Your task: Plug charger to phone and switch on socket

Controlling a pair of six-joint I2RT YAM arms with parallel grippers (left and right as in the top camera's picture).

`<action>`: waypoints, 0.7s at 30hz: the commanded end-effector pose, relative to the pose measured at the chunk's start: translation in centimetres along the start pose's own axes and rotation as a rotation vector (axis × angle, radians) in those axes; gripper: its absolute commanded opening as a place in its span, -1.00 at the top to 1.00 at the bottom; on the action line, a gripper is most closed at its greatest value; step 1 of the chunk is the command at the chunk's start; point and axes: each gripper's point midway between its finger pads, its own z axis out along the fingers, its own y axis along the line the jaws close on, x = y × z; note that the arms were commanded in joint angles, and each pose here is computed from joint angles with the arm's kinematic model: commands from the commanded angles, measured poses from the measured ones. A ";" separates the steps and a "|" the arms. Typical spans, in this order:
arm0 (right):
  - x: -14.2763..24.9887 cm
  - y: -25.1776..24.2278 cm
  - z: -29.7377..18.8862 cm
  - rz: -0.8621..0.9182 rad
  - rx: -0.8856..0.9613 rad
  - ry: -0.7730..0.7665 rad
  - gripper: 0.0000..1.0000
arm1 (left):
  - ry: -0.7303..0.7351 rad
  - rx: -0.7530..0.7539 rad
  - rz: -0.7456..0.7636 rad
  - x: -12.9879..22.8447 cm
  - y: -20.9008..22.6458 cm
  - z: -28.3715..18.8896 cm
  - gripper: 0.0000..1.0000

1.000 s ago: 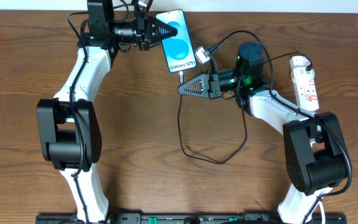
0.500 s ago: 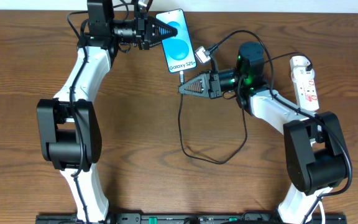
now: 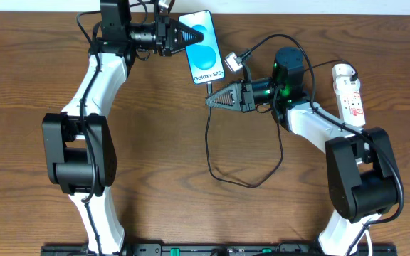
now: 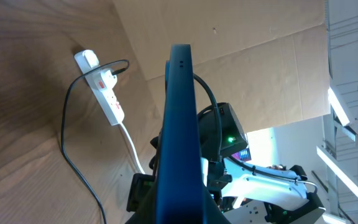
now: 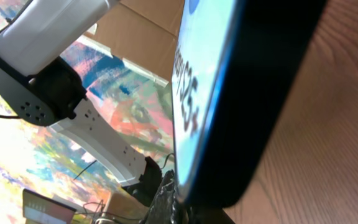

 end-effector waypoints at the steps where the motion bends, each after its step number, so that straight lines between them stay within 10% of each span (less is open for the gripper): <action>1: 0.6 1.0 -0.2 -0.001 -0.041 0.042 0.98 | 0.010 0.016 0.072 0.1 -1.9 -0.4 0.85; 21: 0.8 0.9 -0.2 0.013 -0.044 0.045 0.98 | 0.007 0.014 0.065 0.0 -1.8 -0.6 0.85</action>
